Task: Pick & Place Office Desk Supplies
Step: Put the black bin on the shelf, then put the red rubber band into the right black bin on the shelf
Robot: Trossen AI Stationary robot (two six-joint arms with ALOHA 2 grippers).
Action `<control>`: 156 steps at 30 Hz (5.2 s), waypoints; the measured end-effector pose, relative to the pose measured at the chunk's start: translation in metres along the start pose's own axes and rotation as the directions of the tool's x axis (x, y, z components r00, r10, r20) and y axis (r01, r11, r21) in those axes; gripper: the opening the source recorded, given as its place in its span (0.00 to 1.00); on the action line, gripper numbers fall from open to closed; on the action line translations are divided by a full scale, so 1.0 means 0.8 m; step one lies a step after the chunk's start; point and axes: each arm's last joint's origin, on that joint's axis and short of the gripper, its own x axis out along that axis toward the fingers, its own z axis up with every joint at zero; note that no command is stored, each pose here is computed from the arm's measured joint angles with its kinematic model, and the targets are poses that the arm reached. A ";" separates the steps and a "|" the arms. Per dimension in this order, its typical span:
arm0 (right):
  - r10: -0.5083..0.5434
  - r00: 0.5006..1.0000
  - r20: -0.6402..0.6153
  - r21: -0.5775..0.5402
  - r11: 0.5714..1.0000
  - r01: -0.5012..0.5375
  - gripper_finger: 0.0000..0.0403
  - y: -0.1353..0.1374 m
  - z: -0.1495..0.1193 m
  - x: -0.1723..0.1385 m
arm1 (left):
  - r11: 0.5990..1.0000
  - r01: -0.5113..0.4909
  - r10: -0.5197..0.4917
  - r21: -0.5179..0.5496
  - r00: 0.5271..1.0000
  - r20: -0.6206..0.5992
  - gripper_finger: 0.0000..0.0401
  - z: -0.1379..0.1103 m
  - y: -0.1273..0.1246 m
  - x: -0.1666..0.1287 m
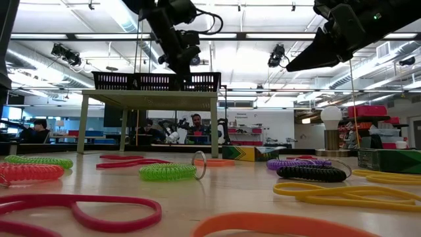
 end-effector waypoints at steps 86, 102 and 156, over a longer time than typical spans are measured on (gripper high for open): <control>0.015 1.000 -0.018 0.170 0.985 -0.012 0.03 -0.010 0.001 0.010 | 0.669 0.740 -0.678 0.068 0.570 0.464 0.03 -0.232 -0.298 -0.057; 0.015 0.999 -0.031 0.152 0.988 -0.010 0.03 -0.009 -0.001 0.009 | 0.906 0.420 -0.389 -0.050 0.875 0.290 0.17 -0.288 -0.344 -0.080; 0.003 1.000 0.005 -0.053 0.999 -0.003 0.03 -0.018 0.007 0.016 | 0.916 0.399 -0.398 0.027 0.917 -0.033 0.01 -0.218 -0.275 -0.108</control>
